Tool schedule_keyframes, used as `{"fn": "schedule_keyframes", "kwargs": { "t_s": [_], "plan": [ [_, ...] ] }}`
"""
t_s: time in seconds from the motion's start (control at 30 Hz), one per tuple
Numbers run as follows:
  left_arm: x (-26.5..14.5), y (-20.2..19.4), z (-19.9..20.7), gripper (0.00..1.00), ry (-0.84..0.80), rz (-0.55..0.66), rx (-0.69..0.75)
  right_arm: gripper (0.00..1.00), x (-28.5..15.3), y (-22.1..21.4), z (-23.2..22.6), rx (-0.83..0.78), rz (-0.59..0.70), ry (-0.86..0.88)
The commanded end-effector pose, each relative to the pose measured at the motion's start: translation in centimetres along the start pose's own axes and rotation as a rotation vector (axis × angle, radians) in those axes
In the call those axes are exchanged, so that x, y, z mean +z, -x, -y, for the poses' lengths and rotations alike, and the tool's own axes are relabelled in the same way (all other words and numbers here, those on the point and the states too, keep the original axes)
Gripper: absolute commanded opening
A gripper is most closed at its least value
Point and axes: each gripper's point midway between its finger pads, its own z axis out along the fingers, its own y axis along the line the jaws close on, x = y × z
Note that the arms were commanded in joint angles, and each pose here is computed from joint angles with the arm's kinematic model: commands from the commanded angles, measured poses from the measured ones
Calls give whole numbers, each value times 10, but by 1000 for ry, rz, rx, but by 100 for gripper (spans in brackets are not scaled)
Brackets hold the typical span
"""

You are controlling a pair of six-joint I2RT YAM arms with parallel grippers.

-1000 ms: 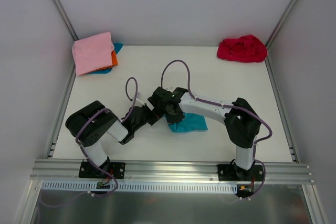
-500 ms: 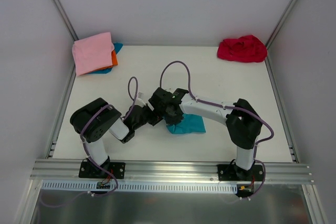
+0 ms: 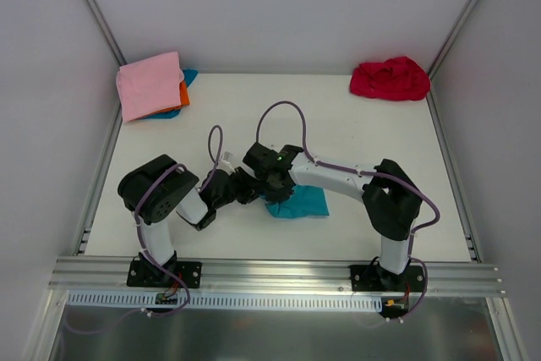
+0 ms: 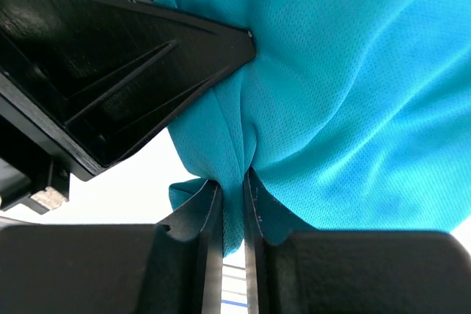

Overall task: Fold and stack the t-shirts
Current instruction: Put the neatly folded tshirt into the corner of the board with the left arm

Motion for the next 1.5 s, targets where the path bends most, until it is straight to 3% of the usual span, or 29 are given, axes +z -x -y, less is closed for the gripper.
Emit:
{"fn": "schedule_keyframes", "kwargs": {
  "t_s": [0.0, 0.03, 0.07, 0.13, 0.17, 0.2, 0.47, 0.5, 0.57, 0.6, 0.63, 0.83, 1.13, 1.27, 1.47],
  "plan": [
    [-6, 20, 53, 14, -235, 77, 55, 1, -17, 2, -7, 4, 29, 52],
    [-7, 20, 54, 11, -237, 76, 55, 1, -15, 1, -7, 2, 24, 53],
    [-7, 20, 54, 4, -237, 75, 56, 7, -16, 1, -7, 2, 25, 54],
    [-8, 21, 57, 0, -247, 72, 63, 32, -16, 2, -4, -2, 37, 37],
    [-7, 22, 56, 0, -242, 68, 66, 97, -18, 2, -4, -7, 44, 33],
    [-7, 23, 55, 0, -239, 63, 71, 99, -19, 1, -3, -13, 48, 26],
    [-13, 35, 60, 0, -141, 44, 224, 99, -50, 0, 23, -16, 129, -38],
    [-14, 31, 43, 0, -48, 9, 233, 99, -55, 0, 25, -15, 143, -38],
    [-17, 44, 67, 0, -42, 36, 347, 99, -76, 2, 34, 3, 192, -33],
    [-21, 42, 51, 0, 54, 2, 359, 100, -82, 1, 40, 6, 205, -44],
    [-24, 57, 73, 0, 38, 45, 426, 100, -88, 1, 44, 12, 222, -44],
    [-32, 78, 78, 0, 185, -28, 528, 99, -140, -10, 82, 72, 358, -29],
    [-15, 72, 42, 0, 371, -198, 511, 100, -195, -49, 138, 175, 524, 51],
    [-13, 64, 24, 0, 427, -251, 473, 99, -196, -66, 159, 179, 533, 19],
    [-17, 82, 9, 0, 598, -281, 544, 99, -198, -75, 176, 182, 564, -10]
  ]
}}
